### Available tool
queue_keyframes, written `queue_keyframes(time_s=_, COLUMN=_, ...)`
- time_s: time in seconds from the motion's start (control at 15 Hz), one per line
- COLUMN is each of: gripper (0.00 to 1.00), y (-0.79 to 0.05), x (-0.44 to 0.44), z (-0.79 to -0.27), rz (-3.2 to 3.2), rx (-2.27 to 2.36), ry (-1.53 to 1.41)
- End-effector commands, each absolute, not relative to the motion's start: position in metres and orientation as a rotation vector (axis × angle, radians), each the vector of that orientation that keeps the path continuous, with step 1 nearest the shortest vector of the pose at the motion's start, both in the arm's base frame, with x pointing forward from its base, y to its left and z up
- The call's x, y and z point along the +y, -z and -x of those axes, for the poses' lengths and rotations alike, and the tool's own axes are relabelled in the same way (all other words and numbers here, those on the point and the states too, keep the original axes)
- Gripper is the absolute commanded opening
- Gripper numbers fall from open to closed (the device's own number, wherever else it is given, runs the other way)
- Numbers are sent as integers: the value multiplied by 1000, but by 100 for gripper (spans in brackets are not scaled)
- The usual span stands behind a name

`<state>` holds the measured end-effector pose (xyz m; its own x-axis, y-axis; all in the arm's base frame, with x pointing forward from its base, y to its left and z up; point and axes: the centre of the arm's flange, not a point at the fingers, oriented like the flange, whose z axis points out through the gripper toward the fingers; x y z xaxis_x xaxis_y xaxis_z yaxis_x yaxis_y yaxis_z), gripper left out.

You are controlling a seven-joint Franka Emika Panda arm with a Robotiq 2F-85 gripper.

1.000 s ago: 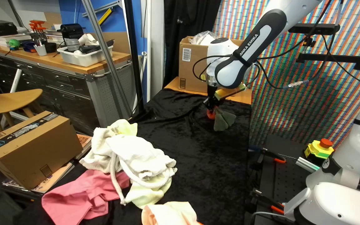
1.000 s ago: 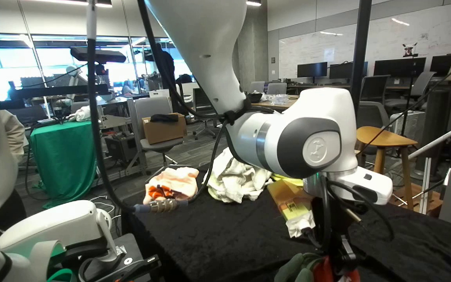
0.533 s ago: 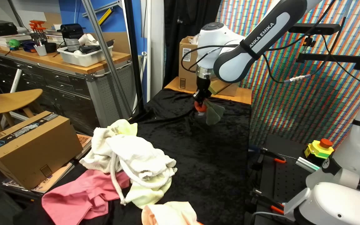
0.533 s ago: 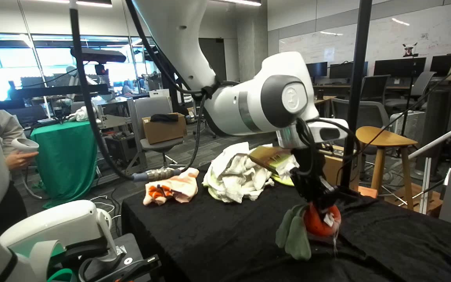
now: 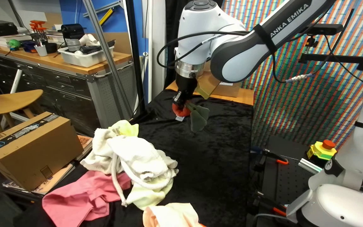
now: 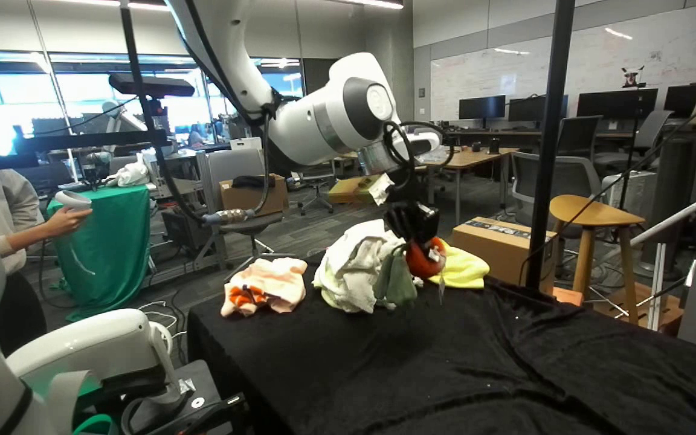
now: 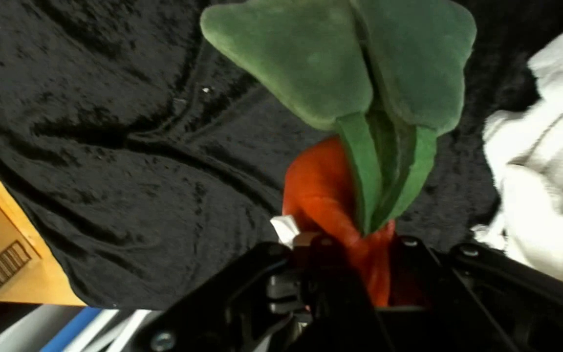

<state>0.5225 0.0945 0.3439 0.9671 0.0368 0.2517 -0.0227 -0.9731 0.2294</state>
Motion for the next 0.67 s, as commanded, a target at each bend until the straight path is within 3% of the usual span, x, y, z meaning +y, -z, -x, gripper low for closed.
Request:
queue_keyframes(time_s=0.0, gripper=6, y=-370, x=152, z=-528, rz=-2880, rx=121, ry=-429)
queue_keyframes(time_s=0.6, gripper=6, y=-405, x=259, z=-533, rz=-2895, rx=251, ry=-570)
